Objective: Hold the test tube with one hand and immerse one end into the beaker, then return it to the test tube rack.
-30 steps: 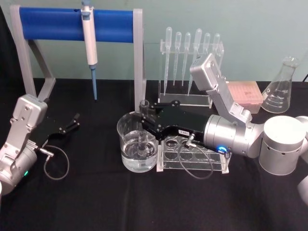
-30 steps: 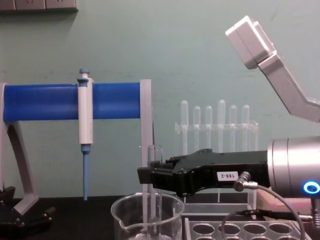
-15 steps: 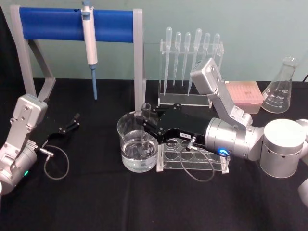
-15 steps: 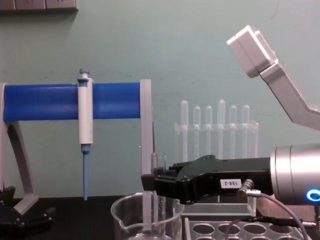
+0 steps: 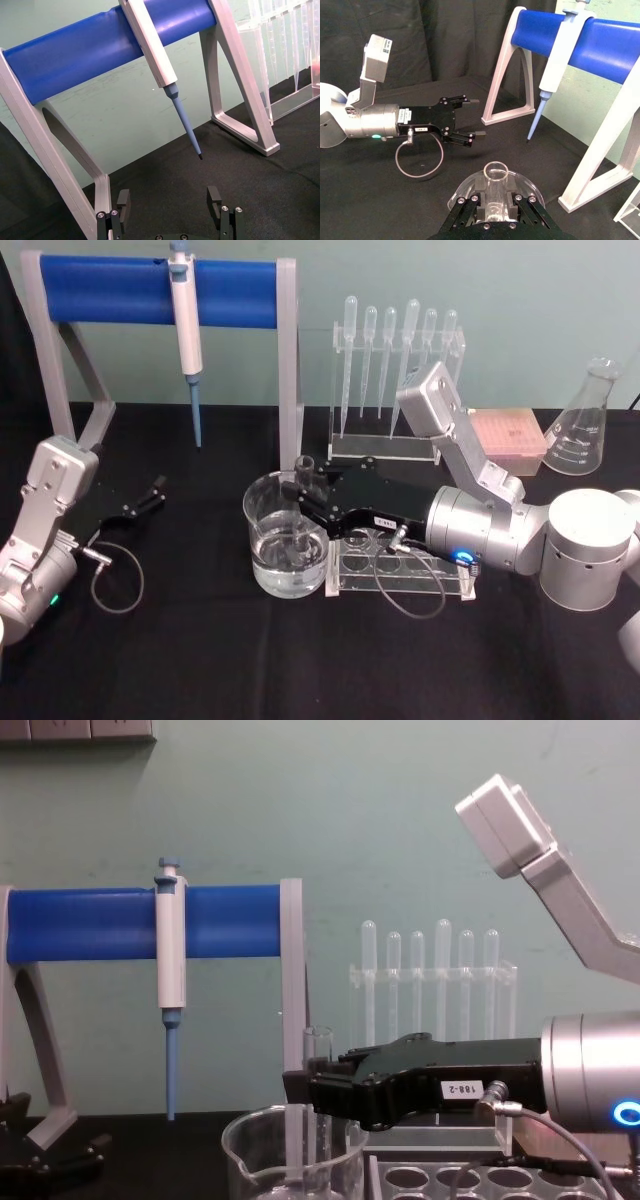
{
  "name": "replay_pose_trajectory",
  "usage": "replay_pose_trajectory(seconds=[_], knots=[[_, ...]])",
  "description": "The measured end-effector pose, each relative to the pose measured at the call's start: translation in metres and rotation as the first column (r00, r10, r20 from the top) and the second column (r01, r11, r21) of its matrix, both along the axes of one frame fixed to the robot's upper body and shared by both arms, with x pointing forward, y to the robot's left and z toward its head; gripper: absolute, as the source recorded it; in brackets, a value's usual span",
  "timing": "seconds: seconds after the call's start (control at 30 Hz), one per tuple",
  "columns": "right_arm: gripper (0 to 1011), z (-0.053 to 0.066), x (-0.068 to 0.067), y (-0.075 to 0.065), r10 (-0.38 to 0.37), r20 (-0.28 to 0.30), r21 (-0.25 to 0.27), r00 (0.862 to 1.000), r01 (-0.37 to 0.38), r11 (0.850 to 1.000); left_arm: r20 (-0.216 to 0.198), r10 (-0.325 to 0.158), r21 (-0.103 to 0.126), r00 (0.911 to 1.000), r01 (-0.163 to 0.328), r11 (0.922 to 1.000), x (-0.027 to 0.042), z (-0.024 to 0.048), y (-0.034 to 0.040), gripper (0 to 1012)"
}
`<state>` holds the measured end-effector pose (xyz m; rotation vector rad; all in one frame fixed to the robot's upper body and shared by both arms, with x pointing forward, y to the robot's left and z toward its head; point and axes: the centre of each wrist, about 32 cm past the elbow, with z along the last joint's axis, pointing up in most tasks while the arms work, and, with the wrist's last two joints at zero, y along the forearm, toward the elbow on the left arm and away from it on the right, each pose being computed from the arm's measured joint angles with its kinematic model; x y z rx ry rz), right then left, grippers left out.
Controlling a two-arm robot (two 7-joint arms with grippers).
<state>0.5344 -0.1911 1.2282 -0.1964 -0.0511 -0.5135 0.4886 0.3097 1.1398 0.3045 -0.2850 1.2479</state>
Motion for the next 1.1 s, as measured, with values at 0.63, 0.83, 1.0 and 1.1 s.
replay_pose_trajectory(seconds=[0.63,0.83,1.0,1.1], knots=[[227,0.0005,0.0,0.0001,0.001,0.001,-0.001,1.0,-0.001,1.0,0.0,0.0,0.0,1.0,0.0,1.0,0.0,0.0,0.0,1000],[227,0.0006,0.0001,0.0002,0.001,0.001,-0.001,1.0,-0.001,1.0,0.0,0.0,0.0,1.0,0.0,1.0,0.0,0.0,0.0,1000],[227,0.0006,0.0,0.0002,0.001,0.001,-0.001,1.0,-0.001,1.0,0.0,0.0,0.0,1.0,0.0,1.0,0.0,0.0,0.0,1000],[227,0.0006,0.0001,0.0002,0.001,0.002,-0.001,1.0,-0.001,1.0,0.0,0.0,0.0,1.0,0.0,1.0,0.0,0.0,0.0,1000]])
